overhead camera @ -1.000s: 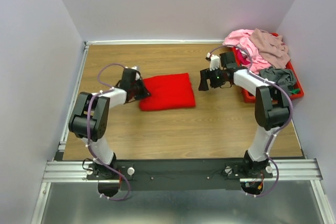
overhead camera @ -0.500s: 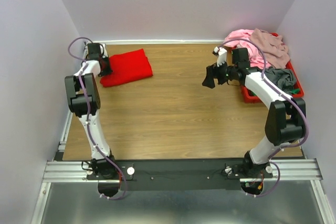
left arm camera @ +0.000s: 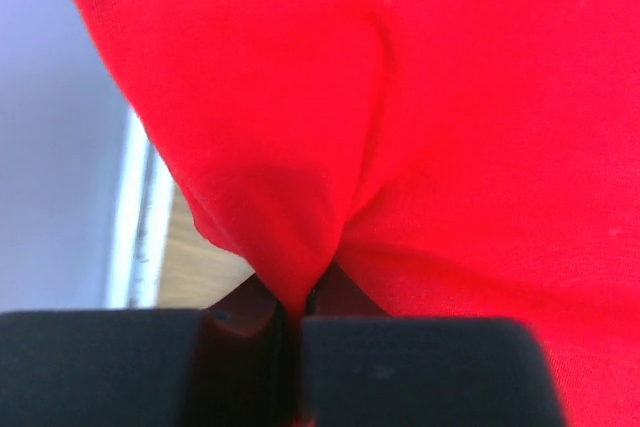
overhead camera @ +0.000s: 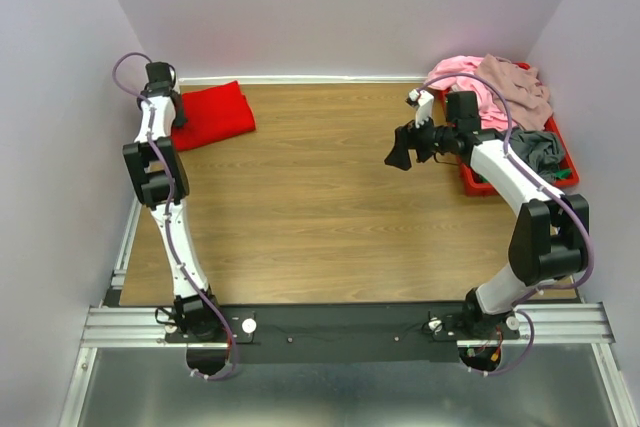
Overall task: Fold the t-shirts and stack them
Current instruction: Neatly place the folded tshirt to the corner, then reset both grippers
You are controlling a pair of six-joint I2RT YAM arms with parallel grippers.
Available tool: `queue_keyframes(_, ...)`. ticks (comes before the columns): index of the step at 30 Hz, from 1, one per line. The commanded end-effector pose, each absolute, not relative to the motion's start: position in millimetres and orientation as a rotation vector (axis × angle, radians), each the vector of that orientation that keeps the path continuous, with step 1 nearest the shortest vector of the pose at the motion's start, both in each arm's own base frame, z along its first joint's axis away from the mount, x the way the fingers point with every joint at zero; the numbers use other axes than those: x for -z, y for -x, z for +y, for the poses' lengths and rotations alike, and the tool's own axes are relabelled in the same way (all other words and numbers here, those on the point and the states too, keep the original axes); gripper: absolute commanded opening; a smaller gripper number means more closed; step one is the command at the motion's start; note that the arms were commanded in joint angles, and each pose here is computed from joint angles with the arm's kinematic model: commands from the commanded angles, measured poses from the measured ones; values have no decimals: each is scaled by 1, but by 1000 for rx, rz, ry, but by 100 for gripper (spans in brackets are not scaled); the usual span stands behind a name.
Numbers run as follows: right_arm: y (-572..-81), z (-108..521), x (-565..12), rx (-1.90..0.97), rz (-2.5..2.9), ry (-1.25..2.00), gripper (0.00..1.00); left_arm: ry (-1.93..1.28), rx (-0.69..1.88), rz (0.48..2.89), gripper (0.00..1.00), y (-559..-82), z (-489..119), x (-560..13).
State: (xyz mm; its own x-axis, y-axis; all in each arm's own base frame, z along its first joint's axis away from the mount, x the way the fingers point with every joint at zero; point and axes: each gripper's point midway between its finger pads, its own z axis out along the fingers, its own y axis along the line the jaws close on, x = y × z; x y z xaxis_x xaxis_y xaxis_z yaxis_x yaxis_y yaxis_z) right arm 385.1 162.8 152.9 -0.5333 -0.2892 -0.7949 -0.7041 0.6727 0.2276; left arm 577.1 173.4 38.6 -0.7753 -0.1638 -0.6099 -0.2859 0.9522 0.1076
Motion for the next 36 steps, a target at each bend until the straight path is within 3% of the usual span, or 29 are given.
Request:
queue_keyframes(1, -376, 163, -154, -730, 2122, 787, 93, 386, -376, 2544, 30, -555, 203, -21)
queue_keyframes(2, -376, 163, -152, -729, 2126, 789, 93, 386, -379, 2524, 34, -559, 204, -28)
queue_keyframes(5, -376, 162, -149, -723, 2132, 794, 93, 425, -307, 2407, 68, -575, 198, -72)
queue_keyframes(6, -376, 162, -149, -725, 2133, 794, 93, 420, -276, 2373, 72, -579, 195, -87)
queue_keyframes(8, -376, 162, -148, -729, 2133, 797, 93, 414, -244, 2268, 89, -586, 191, -136)
queue_keyframes(9, -375, 162, -148, -731, 2132, 797, 93, 415, -244, 2236, 91, -586, 191, -152)
queue_keyframes(16, -373, 164, -147, -745, 2128, 816, 93, 269, -171, 2023, 91, -573, 145, -262)
queue_keyframes(20, -372, 164, -146, -749, 2123, 828, 93, 91, 38, 2015, 90, -571, 91, -255)
queue_keyframes(24, -370, 165, -146, -756, 2119, 838, 93, -51, 212, 2073, 64, -581, 33, -231)
queue_keyframes(27, -370, 165, -145, -762, 2122, 839, 93, -125, 263, 2123, 49, -591, -16, -211)
queue_keyframes(30, -369, 165, -144, -763, 2124, 840, 93, -97, 255, 2132, 41, -605, -38, -200)
queue_keyframes(33, -369, 166, -145, -765, 2123, 842, 93, -20, 175, 2134, 44, -617, -42, -191)
queue_keyframes(34, -368, 165, -144, -766, 2123, 842, 93, 0, 138, 2149, 56, -620, -39, -181)
queue_keyframes(36, -368, 166, -143, -771, 2125, 844, 93, 24, 43, 2141, 65, -625, -40, -175)
